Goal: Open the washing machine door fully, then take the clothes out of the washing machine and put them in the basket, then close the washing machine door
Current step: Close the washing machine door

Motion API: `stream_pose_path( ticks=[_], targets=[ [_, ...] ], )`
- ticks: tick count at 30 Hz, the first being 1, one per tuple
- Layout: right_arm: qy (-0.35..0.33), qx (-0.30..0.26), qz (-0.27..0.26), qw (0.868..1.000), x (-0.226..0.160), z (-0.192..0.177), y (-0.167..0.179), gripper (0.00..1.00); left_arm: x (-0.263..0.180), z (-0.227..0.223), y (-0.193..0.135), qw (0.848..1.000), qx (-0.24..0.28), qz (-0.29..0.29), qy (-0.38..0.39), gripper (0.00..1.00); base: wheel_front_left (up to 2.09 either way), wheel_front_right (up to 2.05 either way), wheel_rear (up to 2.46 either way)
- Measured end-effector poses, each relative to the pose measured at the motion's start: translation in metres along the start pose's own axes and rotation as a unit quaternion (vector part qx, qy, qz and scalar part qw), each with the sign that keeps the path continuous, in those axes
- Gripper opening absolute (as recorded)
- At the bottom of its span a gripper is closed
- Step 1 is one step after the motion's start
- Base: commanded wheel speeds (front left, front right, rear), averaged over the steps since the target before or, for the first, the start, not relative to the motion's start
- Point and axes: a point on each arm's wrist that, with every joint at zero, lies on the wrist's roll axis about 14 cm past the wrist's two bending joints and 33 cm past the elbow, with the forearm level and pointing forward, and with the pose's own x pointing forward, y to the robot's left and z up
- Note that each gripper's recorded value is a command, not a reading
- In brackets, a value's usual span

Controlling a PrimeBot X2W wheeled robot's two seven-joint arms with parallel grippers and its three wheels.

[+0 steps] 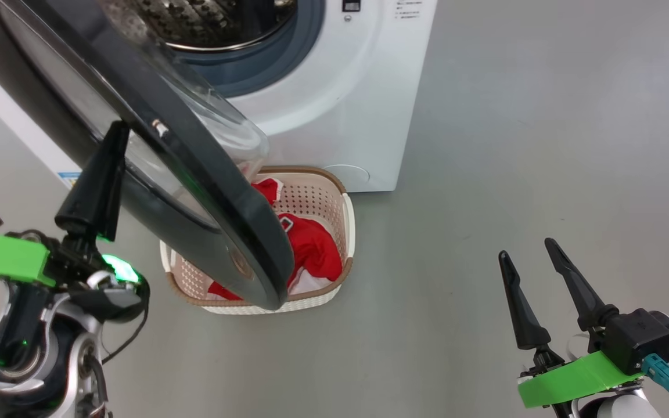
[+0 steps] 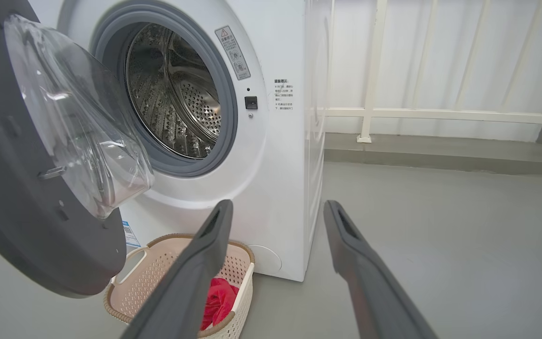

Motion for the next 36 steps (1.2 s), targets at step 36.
stream_pose_path(
  ticks=[36],
  targets=[
    [0.010,-0.009,-0.082,0.997,-0.012,-0.004,-0.053,1.00,0.120,-0.055,0.019,0.998,-0.057,-0.013,0.022,0.00,0.00,0.00,0.00]
  ],
)
